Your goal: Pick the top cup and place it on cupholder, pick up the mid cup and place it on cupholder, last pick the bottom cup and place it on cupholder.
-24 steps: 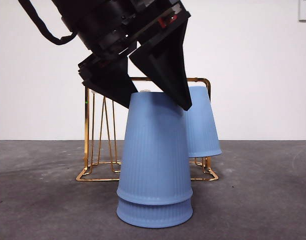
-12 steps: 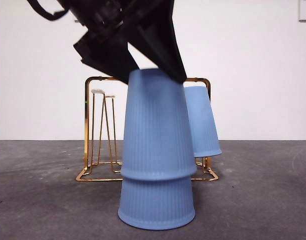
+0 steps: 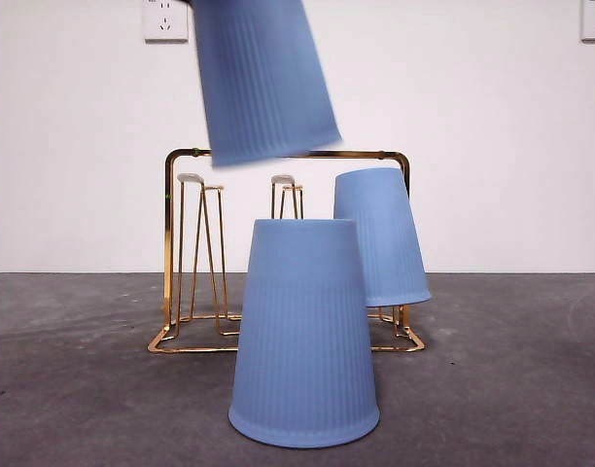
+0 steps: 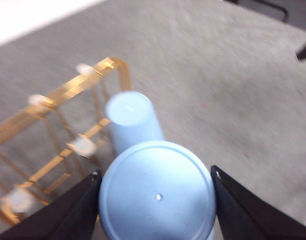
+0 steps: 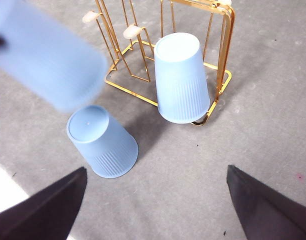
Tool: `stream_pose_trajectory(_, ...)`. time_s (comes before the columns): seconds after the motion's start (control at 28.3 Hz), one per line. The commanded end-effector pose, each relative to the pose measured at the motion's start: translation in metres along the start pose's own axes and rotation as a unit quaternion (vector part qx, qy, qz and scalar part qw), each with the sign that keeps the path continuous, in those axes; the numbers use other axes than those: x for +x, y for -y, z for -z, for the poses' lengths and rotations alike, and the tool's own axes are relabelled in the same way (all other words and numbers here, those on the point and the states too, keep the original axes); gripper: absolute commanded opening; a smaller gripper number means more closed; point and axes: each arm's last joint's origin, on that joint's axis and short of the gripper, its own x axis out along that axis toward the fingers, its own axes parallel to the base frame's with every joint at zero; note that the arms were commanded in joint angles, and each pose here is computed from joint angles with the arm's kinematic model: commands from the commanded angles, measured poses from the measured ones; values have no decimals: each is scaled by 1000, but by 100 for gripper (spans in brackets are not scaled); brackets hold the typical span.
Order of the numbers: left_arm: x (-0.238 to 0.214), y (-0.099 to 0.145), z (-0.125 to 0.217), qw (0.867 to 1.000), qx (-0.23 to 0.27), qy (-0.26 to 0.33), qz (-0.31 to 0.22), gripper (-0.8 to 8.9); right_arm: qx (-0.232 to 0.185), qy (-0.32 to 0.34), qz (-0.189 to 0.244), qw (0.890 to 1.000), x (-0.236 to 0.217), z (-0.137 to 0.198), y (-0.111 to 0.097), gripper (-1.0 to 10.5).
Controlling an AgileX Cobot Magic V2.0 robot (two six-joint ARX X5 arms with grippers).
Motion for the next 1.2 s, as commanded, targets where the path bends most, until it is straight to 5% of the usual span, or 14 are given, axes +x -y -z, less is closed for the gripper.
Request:
stream_pose_trajectory(0.04, -13, -1, -11, 999, -4, 33, -27, 238, -3, 3, -3, 1000, 0, -2, -1, 441)
stream_pose_trajectory(0.6, -10, -42, -15, 982, -43, 56, -176, 247, -3, 3, -3, 1000, 0, -2, -1, 441)
stream_pose_trajectory(1.2, 56, -69, 10, 980, -67, -54, -181, 248, -5, 2, -4, 1000, 0, -2, -1, 441)
